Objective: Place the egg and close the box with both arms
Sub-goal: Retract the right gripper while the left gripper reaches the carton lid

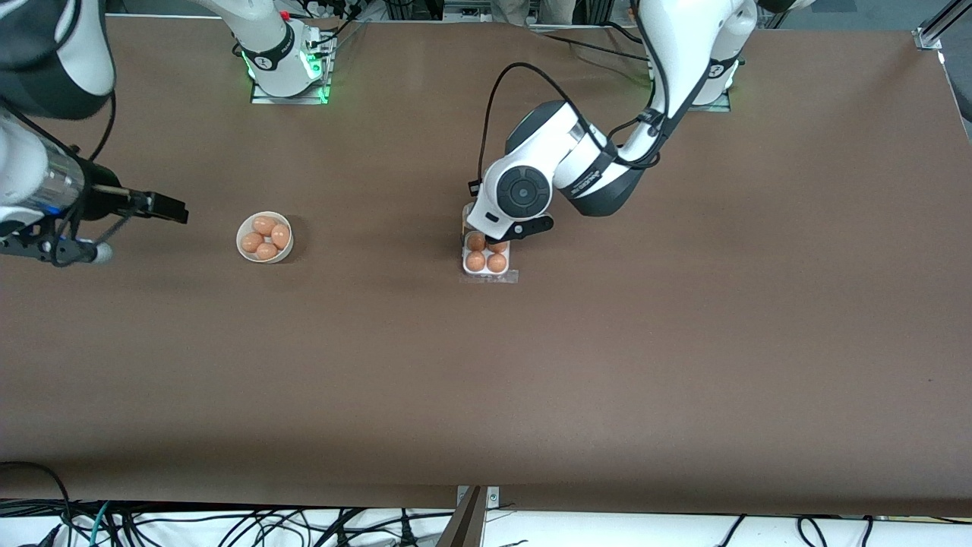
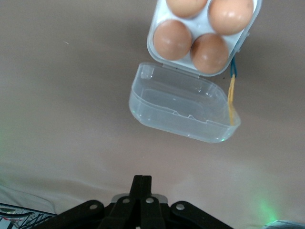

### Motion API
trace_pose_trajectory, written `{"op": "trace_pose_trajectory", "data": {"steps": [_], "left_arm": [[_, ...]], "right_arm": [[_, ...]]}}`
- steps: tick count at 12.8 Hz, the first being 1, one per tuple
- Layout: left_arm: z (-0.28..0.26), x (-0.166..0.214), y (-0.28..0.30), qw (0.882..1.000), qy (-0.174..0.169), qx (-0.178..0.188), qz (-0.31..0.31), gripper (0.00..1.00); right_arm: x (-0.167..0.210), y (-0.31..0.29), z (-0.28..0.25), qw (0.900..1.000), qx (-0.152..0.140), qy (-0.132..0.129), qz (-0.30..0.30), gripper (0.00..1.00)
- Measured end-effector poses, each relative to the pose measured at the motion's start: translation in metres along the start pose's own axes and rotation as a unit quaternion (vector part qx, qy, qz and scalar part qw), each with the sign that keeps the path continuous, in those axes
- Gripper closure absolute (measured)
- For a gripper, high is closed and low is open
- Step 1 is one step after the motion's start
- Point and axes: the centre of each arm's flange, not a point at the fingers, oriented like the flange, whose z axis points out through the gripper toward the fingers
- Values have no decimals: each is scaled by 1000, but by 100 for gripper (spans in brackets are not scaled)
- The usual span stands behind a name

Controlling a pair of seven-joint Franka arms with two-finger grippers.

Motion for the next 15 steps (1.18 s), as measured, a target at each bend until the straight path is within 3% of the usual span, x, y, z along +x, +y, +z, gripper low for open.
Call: {"op": "trace_pose_trajectory", "data": {"steps": [3, 11, 15], "left_arm": [[23, 2, 7, 1000, -9, 12, 1, 99], [28, 30, 13, 999, 19, -31, -13, 99], [-1, 50, 7, 997, 45, -57, -25, 99]], "right_arm": [[-7, -2, 1, 999, -4, -18, -40, 0], [-25, 8, -10, 998, 4, -30, -63, 0], [-35, 19, -15, 998, 10, -25, -58, 0]]}}
